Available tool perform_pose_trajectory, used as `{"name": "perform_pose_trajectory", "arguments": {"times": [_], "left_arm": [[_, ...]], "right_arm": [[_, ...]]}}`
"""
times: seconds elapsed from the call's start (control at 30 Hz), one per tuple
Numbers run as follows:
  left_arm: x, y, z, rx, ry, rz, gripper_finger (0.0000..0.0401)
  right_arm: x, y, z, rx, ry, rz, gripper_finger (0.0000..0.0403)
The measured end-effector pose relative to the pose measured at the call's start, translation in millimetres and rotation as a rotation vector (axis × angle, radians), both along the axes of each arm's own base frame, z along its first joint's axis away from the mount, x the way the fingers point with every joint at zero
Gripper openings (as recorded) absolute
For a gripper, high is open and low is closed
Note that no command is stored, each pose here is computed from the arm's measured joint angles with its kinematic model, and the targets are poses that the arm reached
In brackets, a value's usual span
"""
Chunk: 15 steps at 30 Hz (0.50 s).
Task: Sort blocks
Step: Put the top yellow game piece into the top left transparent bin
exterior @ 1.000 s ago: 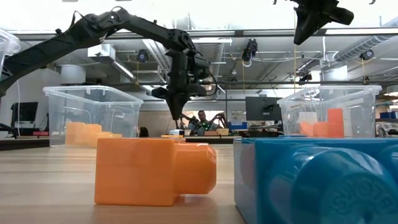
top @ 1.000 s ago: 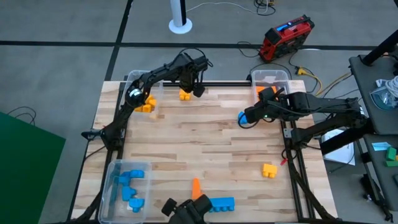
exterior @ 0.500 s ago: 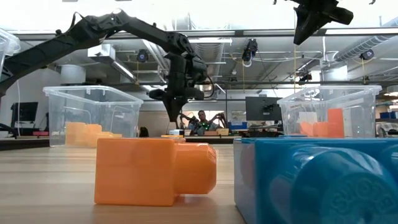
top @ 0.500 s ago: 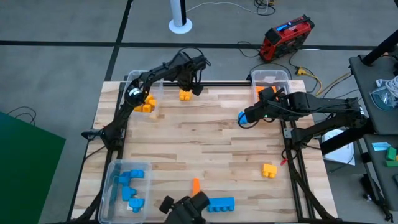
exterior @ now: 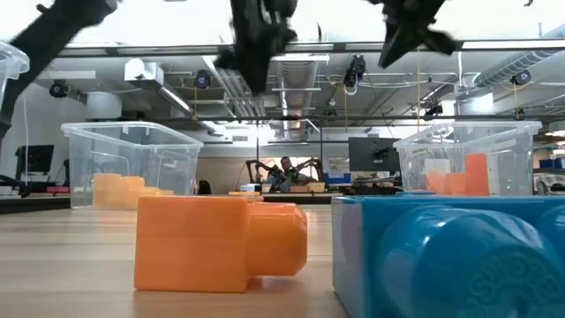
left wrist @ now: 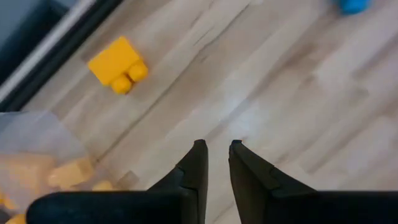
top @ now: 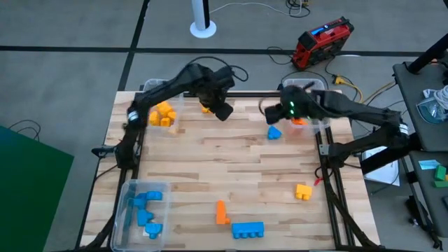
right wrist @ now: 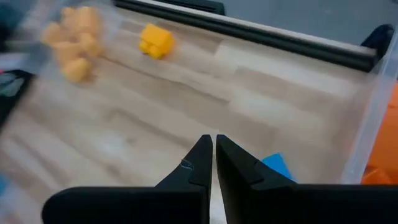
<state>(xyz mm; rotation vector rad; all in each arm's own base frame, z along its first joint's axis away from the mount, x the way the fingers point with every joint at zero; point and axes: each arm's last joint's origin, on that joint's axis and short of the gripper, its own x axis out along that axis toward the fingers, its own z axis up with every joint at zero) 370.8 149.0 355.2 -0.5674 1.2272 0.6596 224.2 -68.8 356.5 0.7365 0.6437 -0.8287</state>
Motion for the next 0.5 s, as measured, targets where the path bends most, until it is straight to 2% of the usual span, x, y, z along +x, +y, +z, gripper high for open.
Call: {"name": "perform_pose_trajectory", "arguments": {"times": [0.17, 0.23, 0.37, 0.5], "left_arm": [[-41.1, -35.5, 63.9, 0.094, -0.168, 0.069, 0.0044], [-61.0, -45.4, 85.5, 0.137, -0.231, 0.102, 0.0045], [-101.3, -69.2, 122.0, 0.18, -0.361, 0.129, 0.0045], [-135.1, -87.5, 146.0, 0.261, -0.458, 0.189, 0.0045]], "right_arm": [[12.5, -42.8, -18.6, 0.013, 0.068, 0.001, 0.0012], [23.5, -61.6, -28.2, 0.024, 0.049, 0.027, 0.0012], [57.5, -94.4, -50.6, 0.056, -0.027, 0.089, 0.0012], [97.0, -120.0, -65.0, 0.041, -0.066, 0.09, 0.0012]]}}
